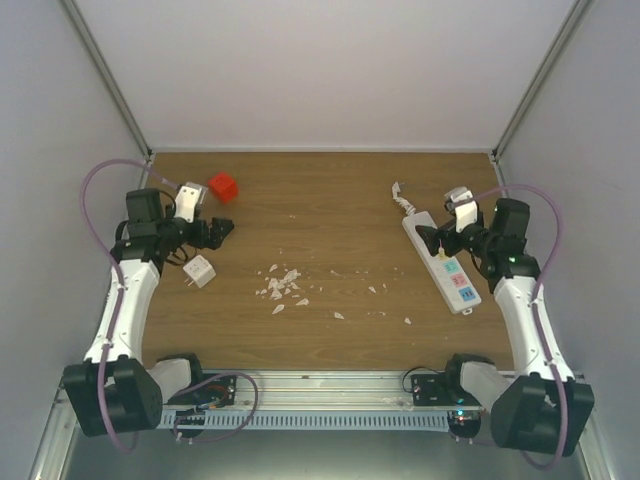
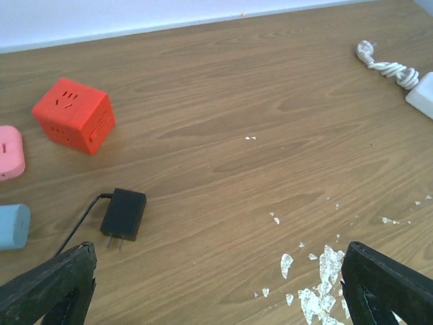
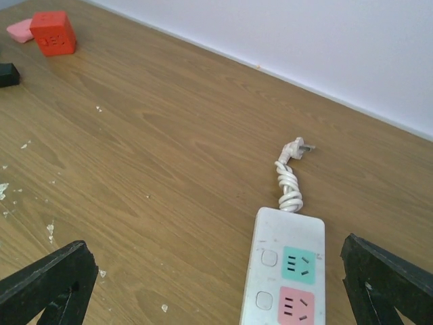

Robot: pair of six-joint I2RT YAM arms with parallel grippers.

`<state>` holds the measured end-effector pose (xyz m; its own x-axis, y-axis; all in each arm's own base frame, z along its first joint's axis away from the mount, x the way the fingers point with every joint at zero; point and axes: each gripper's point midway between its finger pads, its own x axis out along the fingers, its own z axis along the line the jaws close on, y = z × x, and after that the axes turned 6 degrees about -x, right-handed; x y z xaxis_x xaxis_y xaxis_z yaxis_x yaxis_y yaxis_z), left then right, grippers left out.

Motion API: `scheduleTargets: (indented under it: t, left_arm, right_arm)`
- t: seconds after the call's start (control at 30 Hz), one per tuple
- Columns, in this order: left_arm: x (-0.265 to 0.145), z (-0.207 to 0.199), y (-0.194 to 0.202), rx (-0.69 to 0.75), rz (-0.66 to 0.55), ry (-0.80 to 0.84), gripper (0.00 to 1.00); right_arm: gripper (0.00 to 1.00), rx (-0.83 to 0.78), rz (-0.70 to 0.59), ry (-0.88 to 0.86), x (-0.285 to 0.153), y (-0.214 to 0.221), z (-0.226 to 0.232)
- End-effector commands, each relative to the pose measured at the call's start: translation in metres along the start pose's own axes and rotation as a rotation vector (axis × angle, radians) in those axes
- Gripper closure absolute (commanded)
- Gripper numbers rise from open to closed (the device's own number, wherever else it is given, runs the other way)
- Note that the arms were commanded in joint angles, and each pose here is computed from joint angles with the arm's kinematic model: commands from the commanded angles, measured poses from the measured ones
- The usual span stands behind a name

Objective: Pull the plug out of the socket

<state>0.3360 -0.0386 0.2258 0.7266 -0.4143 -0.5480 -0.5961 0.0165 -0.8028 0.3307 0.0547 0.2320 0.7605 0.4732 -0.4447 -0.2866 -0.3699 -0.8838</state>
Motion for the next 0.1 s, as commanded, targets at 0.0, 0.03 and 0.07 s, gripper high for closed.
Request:
scheduleTargets:
  t: [0.0, 0.03, 0.07]
  left_arm:
    - [-0.0053, 0.0068, -0.0128, 0.005, -0.064, -0.053, 0.01]
    - [-0.0056, 0.0088, -0.0125, 0.000, -0.062, -0.065, 0.01]
    - [-0.0065, 0.0103, -0.0135, -0.005, -0.063, -0.075, 0.01]
  right_arm:
    - [0.00, -0.030, -0.026, 0.032, -0.0058, -0.0005, -0.0009]
    - [0.00, -0.031, -0.029, 0.031, -0.0062, 0.0002, 0.0005]
    - [0.00, -0.029, -0.028, 0.030, -0.0063, 0.0027, 0.0018]
